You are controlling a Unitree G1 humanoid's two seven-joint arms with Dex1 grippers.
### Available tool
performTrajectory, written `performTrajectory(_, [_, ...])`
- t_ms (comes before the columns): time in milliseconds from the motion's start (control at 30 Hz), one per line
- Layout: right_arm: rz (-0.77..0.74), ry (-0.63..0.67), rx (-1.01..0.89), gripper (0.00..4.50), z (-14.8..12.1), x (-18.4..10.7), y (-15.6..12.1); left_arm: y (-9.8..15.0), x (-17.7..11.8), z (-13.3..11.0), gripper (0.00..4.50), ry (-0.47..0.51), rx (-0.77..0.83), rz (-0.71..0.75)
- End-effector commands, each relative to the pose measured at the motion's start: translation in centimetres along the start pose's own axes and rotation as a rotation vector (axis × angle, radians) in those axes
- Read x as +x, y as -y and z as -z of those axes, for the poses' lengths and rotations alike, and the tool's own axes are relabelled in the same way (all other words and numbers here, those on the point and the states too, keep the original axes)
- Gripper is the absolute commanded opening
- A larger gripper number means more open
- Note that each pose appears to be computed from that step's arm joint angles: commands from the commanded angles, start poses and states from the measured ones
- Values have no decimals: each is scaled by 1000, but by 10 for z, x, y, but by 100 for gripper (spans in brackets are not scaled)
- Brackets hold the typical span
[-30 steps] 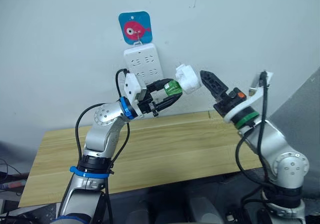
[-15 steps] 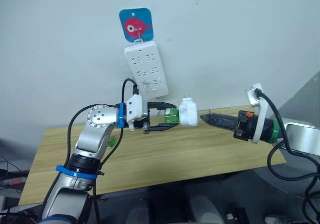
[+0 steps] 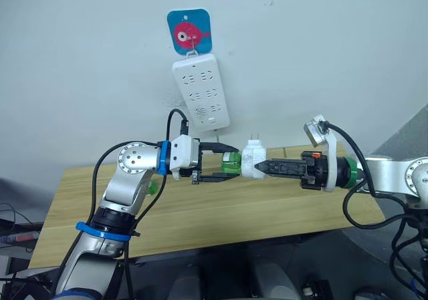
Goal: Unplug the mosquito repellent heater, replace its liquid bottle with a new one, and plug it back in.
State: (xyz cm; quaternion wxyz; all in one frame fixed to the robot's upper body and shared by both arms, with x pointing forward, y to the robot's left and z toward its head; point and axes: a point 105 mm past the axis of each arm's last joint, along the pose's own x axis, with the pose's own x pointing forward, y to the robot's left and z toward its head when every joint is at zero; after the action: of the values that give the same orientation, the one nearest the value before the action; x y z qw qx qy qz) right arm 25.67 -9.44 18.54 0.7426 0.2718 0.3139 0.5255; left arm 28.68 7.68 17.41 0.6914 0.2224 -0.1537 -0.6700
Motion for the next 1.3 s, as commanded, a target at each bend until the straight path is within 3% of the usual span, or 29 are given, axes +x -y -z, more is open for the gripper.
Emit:
performTrajectory(33, [-43,-2,-23,450,-2,3,-8,1,2,-12,228,33,49,5])
performTrajectory(200, [-66,3,-10,450,-1,10,-8,5,4,-12,228,38,53,15])
performTrajectory(300, [-72,1,-8,393,-1,12,-8,5,5,-12,228,39,58,16])
performTrajectory(400, [-77,-10,-11,302,1,14,-9,5,6,-12,228,45,60,6])
performTrajectory(533, [-87,-17,-16,304,2,15,-10,6,8,-11,228,45,41,10])
performTrajectory(600, [-95,-22,-22,304,3,15,-12,7,6,-5,228,19,-70,19])
performTrajectory(733, [-106,-63,-72,304,9,15,-15,24,-11,15,228,-128,-561,165])
performTrajectory(833, [-111,-100,-108,304,15,15,-16,26,-21,12,228,-163,-710,255])
performTrajectory(1000, [-119,-99,-113,304,17,16,-16,0,-16,7,227,-119,-629,181])
performTrajectory(1133, [-119,-69,-79,304,16,14,-15,-14,-15,11,361,-127,-310,84])
performTrajectory(1233, [-112,-48,-50,304,14,11,-13,-8,-21,12,446,-102,-87,57])
performTrajectory(1300, [-104,-38,-34,304,14,9,-11,-7,-26,13,449,-65,21,-26])
